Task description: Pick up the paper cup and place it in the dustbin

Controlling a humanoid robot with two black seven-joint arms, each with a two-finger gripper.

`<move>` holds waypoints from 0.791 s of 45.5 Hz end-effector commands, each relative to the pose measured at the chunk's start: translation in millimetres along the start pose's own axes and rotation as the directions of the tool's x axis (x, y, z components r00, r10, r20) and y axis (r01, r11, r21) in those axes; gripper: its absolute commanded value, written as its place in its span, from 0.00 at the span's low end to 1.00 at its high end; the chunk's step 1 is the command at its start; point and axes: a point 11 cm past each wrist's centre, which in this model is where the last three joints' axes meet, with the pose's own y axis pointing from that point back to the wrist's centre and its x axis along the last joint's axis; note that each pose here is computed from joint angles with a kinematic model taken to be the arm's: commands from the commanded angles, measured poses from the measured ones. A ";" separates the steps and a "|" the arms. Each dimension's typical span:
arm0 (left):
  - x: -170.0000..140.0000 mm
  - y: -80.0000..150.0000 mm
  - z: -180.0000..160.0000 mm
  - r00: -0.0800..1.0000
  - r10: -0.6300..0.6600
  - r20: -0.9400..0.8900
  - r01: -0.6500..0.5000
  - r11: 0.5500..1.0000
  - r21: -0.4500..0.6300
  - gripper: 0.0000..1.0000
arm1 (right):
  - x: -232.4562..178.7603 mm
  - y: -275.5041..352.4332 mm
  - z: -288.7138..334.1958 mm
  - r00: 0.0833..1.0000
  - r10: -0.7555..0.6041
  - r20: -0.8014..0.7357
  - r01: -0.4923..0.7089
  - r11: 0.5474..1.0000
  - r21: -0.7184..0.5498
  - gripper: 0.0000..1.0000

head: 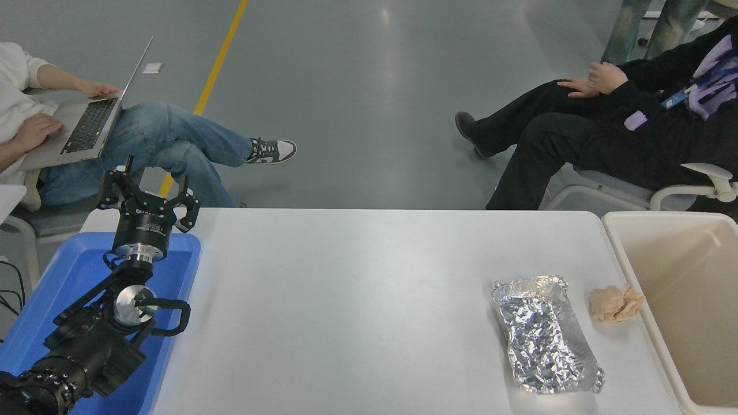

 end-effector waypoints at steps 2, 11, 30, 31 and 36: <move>-0.4 0.1 -0.9 1.000 -0.001 0.000 0.001 1.000 0.002 0.99 | 2.0 45.9 -18.5 0.985 -0.107 -0.137 0.109 0.994 0.005 1.00; -0.1 0.0 -0.1 1.000 -0.001 0.001 0.001 1.000 0.001 0.99 | 8.9 83.1 -77.9 0.937 -0.270 -0.220 0.294 0.952 0.083 1.00; 0.0 0.0 -0.1 1.000 -0.001 0.001 0.001 1.000 0.001 0.99 | 43.6 225.8 -223.1 0.721 -0.386 -0.576 0.555 0.819 0.147 1.00; 1.0 0.7 -0.1 1.000 0.003 0.001 -0.003 1.000 0.001 0.99 | 42.2 231.8 -231.1 0.718 -0.374 -0.587 0.554 0.818 0.155 1.00; 0.6 0.6 -0.3 1.000 0.001 0.000 -0.001 1.000 0.001 0.99 | 38.1 260.3 -263.9 0.713 -0.323 -0.622 0.542 0.817 0.196 1.00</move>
